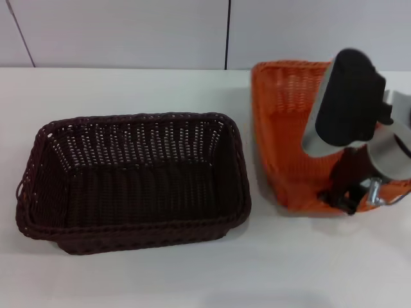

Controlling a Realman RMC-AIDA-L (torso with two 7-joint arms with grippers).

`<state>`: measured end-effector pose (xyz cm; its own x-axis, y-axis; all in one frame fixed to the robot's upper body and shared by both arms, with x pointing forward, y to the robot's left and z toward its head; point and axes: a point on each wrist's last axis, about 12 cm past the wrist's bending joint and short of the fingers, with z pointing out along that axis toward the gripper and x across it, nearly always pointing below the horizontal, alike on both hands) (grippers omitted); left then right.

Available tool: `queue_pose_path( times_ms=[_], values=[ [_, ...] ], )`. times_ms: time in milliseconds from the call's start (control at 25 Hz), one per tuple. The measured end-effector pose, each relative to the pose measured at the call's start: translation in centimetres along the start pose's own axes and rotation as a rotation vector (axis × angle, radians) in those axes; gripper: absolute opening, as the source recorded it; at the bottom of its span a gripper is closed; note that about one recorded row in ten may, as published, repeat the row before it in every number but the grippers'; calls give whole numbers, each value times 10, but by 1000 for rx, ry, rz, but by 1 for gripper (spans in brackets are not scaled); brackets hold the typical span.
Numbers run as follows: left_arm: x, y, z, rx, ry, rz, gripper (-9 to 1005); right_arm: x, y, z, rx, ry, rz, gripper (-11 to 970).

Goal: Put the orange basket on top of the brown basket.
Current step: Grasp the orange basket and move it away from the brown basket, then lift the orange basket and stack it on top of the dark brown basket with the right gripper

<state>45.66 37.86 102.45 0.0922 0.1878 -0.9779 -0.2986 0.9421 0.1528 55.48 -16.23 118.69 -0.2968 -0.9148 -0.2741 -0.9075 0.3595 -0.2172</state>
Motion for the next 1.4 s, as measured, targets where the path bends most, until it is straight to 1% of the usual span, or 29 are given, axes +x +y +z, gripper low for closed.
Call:
queue_pose_path(
  times_ms=[120,200,240,280,360,400,440,480,600,640,680,800,840,880,1000,1040,1080,1160,1200,1240,1280,1360,1400],
  values=[
    [0,0,0,-1,0,0,672,-8,2,-19,93,-21,-10,150],
    [0,1,-1,-2,2,2,672,-13,3,-29,128,-39,-20,149],
    [1,1,-1,-2,3,3,672,-17,4,-39,165,-59,-28,148],
    [1,1,-2,-2,4,3,672,-17,4,-39,165,-59,-28,148],
    [1,2,-2,-3,6,5,672,-21,4,-48,198,-76,-35,147],
    [1,2,-3,-3,6,5,672,-23,4,-52,212,-85,-44,147],
    [2,2,-3,-4,6,5,672,-28,6,-57,234,-104,-76,147],
    [2,2,-3,-4,6,5,672,-28,6,-57,234,-104,-76,146],
    [2,3,-4,-5,10,7,671,-40,14,-61,270,-141,-198,146],
    [2,3,-5,-6,10,5,671,-48,22,-63,302,-157,-312,146],
    [3,4,-5,-6,11,3,671,-48,22,-63,302,-157,-312,146],
    [3,5,-6,-9,14,2,671,-58,35,-67,352,-190,-518,146],
    [4,5,-7,-12,16,0,671,-62,45,-70,390,-222,-654,146],
    [4,5,-7,-12,16,0,671,-62,45,-70,390,-222,-654,146],
    [4,6,-9,-18,19,-5,671,-67,55,-70,430,-243,-834,146],
    [4,6,-9,-18,19,-5,671,-68,62,-65,454,-247,-969,146],
    [4,6,-9,-18,19,-5,671,-68,62,-65,454,-247,-969,146],
    [4,6,-9,-18,19,-5,671,-67,68,-60,467,-246,-1070,146],
    [5,6,-12,-24,24,-23,671,-67,70,-58,474,-245,-1115,146],
    [5,6,-13,-27,25,-52,671,-67,74,-54,485,-244,-1190,146],
    [6,7,-14,-29,27,-67,671,-67,74,-54,485,-244,-1190,146],
    [6,7,-14,-29,27,-67,671,-64,77,-49,495,-235,-1249,146],
    [6,7,-15,-31,27,-84,671,-62,77,-47,501,-227,-1278,146]
  ],
)
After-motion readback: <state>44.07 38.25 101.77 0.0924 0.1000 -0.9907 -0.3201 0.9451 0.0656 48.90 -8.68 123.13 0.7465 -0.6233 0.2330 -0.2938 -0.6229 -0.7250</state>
